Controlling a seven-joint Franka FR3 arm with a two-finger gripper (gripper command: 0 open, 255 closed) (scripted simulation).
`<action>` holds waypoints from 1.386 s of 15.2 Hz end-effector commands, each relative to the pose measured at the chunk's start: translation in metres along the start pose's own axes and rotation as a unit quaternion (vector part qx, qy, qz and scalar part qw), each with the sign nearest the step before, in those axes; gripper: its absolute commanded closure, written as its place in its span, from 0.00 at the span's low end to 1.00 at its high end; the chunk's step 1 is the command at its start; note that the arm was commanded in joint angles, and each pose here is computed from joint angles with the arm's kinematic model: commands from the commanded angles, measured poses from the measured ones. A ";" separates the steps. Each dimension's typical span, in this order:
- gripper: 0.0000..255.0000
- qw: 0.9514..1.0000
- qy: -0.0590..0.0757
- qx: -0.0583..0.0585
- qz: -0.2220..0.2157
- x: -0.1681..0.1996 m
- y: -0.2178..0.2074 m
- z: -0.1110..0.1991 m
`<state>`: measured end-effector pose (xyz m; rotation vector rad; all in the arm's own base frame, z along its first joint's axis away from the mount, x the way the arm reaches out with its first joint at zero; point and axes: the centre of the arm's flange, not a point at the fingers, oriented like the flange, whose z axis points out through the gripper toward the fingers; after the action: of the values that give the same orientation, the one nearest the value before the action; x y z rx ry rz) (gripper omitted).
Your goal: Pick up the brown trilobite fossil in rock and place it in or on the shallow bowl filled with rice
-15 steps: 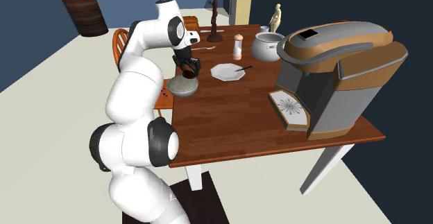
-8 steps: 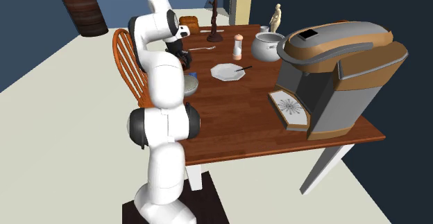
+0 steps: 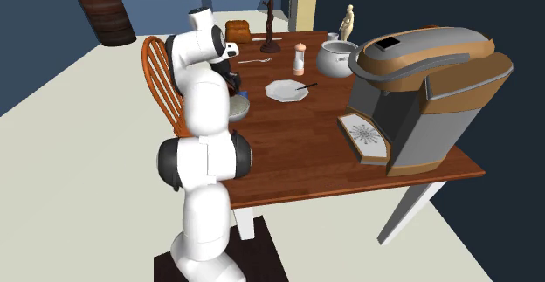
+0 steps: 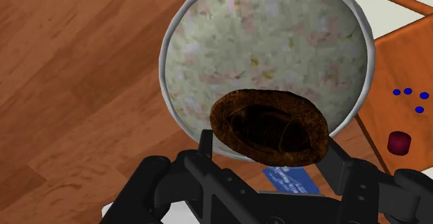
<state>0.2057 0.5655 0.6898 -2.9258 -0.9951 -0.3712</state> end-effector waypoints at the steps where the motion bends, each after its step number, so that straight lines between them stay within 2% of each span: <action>1: 1.00 1.000 0.000 0.000 0.000 -0.003 -0.001 0.010; 6: 1.00 1.000 0.000 0.000 0.000 -0.009 -0.002 0.033; 13: 1.00 1.000 0.000 0.000 0.000 -0.009 -0.002 0.033; 14: 0.00 1.000 0.000 0.000 0.000 -0.009 -0.002 0.033; 19: 0.00 1.000 0.000 0.000 0.000 -0.009 -0.002 0.033; 21: 0.00 1.000 0.000 0.000 0.000 -0.009 -0.002 0.007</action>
<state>0.2028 0.5636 0.6714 -2.9243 -0.9946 -0.3717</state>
